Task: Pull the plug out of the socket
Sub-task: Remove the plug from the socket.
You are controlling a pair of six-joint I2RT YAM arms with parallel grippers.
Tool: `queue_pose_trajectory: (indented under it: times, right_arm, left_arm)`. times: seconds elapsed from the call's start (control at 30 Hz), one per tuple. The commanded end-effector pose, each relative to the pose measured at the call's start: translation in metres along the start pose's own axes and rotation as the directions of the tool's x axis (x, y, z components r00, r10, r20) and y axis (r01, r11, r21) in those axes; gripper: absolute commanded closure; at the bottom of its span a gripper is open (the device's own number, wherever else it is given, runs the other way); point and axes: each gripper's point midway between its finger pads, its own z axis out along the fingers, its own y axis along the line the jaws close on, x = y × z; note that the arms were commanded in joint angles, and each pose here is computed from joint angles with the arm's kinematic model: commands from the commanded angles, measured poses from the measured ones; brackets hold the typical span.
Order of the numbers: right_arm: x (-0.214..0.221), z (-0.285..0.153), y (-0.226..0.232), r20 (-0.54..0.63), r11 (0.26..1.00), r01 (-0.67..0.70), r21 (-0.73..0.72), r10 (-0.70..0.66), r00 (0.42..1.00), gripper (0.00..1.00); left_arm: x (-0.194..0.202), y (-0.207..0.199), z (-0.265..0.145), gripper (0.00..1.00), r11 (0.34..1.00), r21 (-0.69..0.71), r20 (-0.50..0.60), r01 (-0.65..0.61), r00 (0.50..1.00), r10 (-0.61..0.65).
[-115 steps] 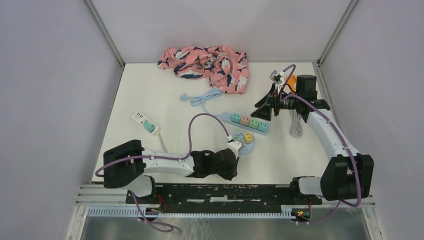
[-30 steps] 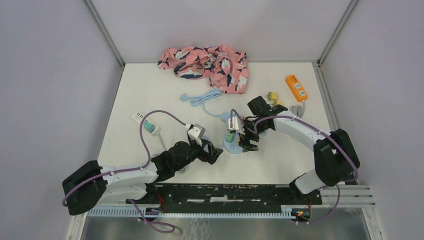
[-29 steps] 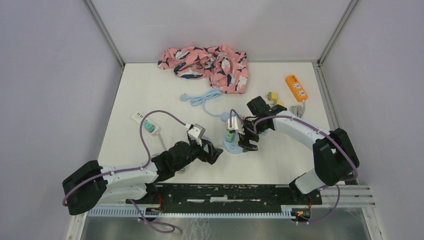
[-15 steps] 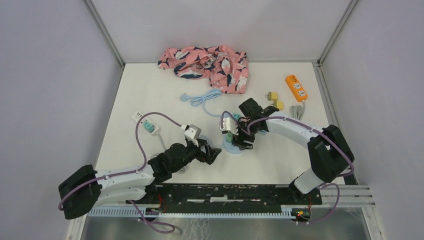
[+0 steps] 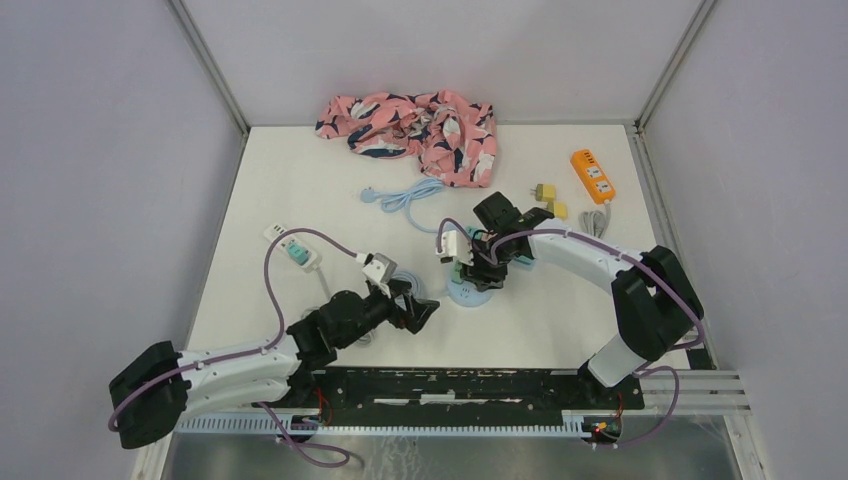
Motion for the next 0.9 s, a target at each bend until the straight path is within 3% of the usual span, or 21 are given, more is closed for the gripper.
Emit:
queue_pose_trajectory:
  times: [0.0, 0.1, 0.23, 0.5, 0.87]
  right_arm:
    - [-0.020, -0.011, 0.007, 0.078, 0.991, 0.121, -0.049, -0.117, 0.990, 0.74]
    - [-0.019, -0.011, 0.027, 0.128, 0.959, 0.246, -0.138, -0.229, 0.965, 0.76]
    - [-0.012, -0.013, 0.055, 0.216, 0.851, 0.462, -0.249, -0.416, 0.883, 0.80]
    - [-0.018, -0.008, 0.070, 0.250, 0.816, 0.499, -0.291, -0.439, 0.863, 0.82]
    - [-0.024, -0.005, 0.076, 0.268, 0.799, 0.518, -0.307, -0.449, 0.852, 0.81]
  left_arm:
    - [-0.008, -0.012, -0.007, 0.04, 0.993, 0.093, 0.036, -0.077, 0.997, 0.074]
    - [-0.005, -0.022, -0.014, 0.04, 0.977, 0.167, 0.050, -0.133, 0.991, 0.126]
    - [-0.001, -0.032, -0.022, 0.04, 0.938, 0.263, 0.102, -0.226, 0.973, 0.206]
    - [0.003, -0.047, -0.025, 0.03, 0.865, 0.358, 0.183, -0.352, 0.935, 0.304]
    - [0.014, -0.045, 0.009, 0.03, 0.815, 0.341, 0.158, -0.469, 0.883, 0.442]
